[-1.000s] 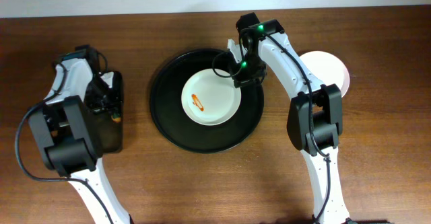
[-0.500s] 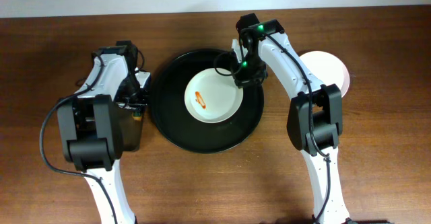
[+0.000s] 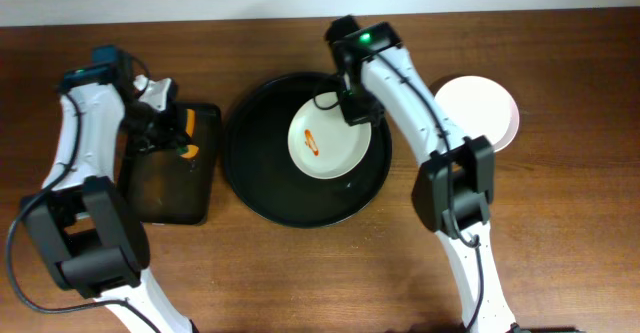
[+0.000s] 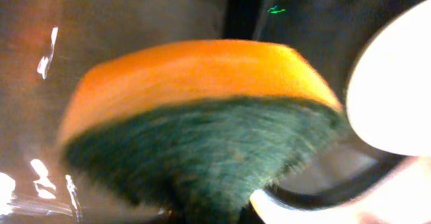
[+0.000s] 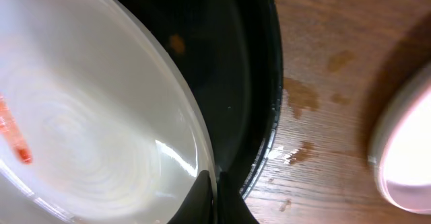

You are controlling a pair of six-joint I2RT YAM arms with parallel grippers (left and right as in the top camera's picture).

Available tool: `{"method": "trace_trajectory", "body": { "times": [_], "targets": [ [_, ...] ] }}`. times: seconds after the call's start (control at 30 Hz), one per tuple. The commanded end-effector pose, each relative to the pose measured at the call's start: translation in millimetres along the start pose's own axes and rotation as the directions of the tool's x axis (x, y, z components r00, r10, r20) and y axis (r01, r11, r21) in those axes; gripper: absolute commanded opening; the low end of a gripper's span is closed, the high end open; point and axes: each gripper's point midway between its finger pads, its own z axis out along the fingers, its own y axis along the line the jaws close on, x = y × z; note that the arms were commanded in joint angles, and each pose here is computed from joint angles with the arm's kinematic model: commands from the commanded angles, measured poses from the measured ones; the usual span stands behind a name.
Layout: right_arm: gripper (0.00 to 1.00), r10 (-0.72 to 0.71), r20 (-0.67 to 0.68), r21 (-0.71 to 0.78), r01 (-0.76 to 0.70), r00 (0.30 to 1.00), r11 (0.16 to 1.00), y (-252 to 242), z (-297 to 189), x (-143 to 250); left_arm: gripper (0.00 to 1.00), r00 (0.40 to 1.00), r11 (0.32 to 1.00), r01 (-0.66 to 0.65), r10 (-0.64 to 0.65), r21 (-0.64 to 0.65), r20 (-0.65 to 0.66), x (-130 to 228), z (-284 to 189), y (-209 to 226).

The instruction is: Clean dirty plates on tray and stack at the side

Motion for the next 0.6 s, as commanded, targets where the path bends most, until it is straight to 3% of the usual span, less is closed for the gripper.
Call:
{"method": "trace_trajectory", "body": {
  "times": [0.0, 0.1, 0.2, 0.47, 0.57],
  "targets": [
    [0.04, -0.047, 0.11, 0.22, 0.022, 0.993, 0.975, 3.1, -27.5, -10.7, 0.0, 0.997, 0.967, -0.012, -0.008, 0.255, 0.078, -4.0, -25.8, -18.9],
    [0.04, -0.064, 0.198, 0.312, -0.001, 0.978, 0.95, 15.5, -50.8, -17.3, 0.0, 0.995, 0.951, 0.004, -0.036, 0.309, 0.098, -4.4, -34.5, -13.3],
    [0.04, -0.041, 0.27, 0.352, -0.059, 0.962, 0.934, 11.8, -75.8, -21.6, 0.0, 0.991, 0.904, -0.07, 0.015, 0.421, 0.134, -2.9, -44.2, -31.0],
    [0.04, -0.011, 0.324, 0.271, -0.081, 0.946, 0.959, 13.4, -107.7, -18.4, 0.0, 0.985, 0.848, -0.124, 0.041, 0.515, 0.169, 2.7, -57.4, -41.8],
    [0.04, -0.004, 0.344, 0.254, -0.089, 0.939, 0.963, 15.4, -110.7, -22.0, 0.0, 0.97, 0.785, -0.159, 0.012, 0.599, 0.241, 1.5, -78.6, -40.1]
  ]
}}
